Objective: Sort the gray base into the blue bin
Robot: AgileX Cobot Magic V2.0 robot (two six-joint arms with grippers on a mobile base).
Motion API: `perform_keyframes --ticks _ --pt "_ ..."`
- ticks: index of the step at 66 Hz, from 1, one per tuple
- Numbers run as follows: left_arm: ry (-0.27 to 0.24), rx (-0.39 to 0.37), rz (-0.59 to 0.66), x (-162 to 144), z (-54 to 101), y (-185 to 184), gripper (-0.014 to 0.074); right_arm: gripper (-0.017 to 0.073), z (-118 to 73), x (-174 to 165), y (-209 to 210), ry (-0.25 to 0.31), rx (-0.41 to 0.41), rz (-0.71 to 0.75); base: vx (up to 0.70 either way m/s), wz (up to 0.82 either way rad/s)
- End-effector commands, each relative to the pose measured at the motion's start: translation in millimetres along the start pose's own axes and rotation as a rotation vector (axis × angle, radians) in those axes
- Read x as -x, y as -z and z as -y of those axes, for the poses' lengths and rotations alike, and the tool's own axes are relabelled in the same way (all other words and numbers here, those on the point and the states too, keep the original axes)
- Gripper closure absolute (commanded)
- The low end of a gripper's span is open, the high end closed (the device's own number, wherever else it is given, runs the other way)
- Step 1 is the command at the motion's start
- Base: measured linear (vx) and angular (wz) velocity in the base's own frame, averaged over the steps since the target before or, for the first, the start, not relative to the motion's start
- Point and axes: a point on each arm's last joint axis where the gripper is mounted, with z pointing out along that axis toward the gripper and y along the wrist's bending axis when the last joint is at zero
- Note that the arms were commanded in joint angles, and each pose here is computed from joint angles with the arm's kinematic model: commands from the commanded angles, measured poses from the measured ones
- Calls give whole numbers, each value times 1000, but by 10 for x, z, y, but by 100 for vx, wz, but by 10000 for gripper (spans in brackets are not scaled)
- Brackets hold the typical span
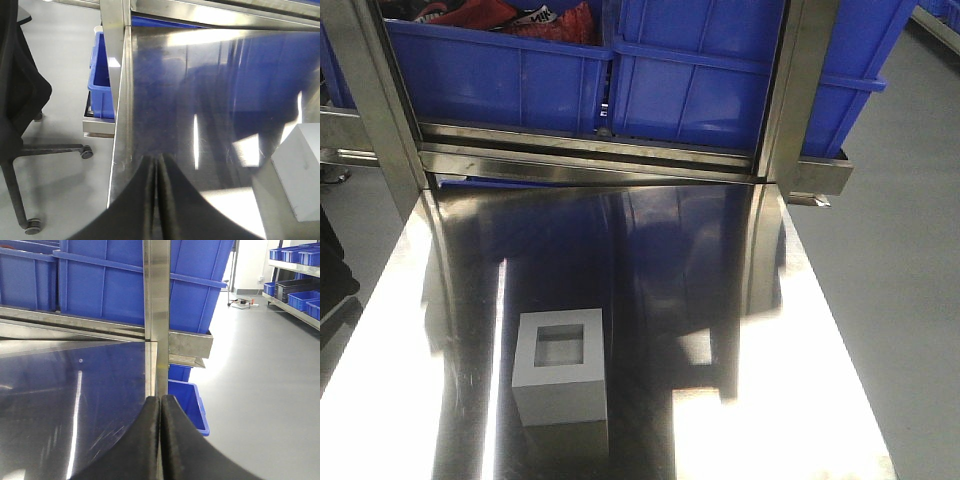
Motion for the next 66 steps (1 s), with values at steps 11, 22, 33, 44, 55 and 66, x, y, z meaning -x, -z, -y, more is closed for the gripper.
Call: perform_keyframes --ticks 11,22,33,44,55,66 --pt "13 -15 56 133 25 34 593 568 -2 22 3 13 -1 71 0 0" --pt "12 -15 58 135 24 34 581 568 -2 22 3 13 -1 71 0 0" --pt "13 -14 50 127 24 33 512 568 -2 22 3 13 -1 71 0 0" --pt "13 -14 49 127 24 33 361 568 -2 22 3 13 -1 71 0 0" --pt "13 -14 49 127 24 33 212 568 -2 22 3 13 -1 71 0 0" --pt "12 -15 59 135 25 34 177 568 -2 22 3 13 -1 71 0 0"
